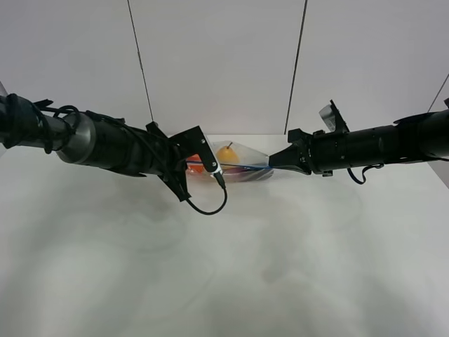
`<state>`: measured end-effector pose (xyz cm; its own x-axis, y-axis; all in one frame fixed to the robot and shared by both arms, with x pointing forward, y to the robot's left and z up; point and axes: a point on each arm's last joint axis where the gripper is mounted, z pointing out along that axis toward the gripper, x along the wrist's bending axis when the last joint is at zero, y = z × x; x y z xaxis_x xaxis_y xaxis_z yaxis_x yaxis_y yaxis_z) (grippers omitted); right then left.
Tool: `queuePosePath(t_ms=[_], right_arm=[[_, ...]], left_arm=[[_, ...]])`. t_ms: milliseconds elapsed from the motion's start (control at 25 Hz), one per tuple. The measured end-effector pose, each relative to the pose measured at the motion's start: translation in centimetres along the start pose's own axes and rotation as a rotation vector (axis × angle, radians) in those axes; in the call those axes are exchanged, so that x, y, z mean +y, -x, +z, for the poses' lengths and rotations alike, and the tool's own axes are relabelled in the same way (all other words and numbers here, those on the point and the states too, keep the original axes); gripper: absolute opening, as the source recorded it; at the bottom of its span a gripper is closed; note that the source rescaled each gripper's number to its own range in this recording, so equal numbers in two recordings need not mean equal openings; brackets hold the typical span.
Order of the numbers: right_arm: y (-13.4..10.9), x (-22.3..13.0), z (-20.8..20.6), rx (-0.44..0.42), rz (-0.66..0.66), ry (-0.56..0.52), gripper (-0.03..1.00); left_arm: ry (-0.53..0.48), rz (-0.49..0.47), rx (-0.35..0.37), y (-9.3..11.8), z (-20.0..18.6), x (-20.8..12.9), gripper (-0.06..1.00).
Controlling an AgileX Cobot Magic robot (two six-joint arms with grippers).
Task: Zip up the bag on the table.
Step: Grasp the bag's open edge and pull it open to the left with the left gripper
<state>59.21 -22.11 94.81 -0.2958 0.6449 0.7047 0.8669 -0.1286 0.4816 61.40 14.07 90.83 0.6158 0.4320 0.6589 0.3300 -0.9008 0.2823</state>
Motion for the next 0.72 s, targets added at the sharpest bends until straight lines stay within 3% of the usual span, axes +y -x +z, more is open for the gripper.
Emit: queuePosePath(t_ms=[520,720], right_arm=[[0.2,-0.2,0.1,-0.031,-0.025,-0.019,0.0],[0.0,-0.3,0.3,-0.021,-0.028,-0.024,0.0]], left_arm=[[-0.136,-0.089,0.057,-3.4,1.4,-4.8,0.0],[-0.12,-0.116,0.04,-4.0,1.8,-5.7,0.0]])
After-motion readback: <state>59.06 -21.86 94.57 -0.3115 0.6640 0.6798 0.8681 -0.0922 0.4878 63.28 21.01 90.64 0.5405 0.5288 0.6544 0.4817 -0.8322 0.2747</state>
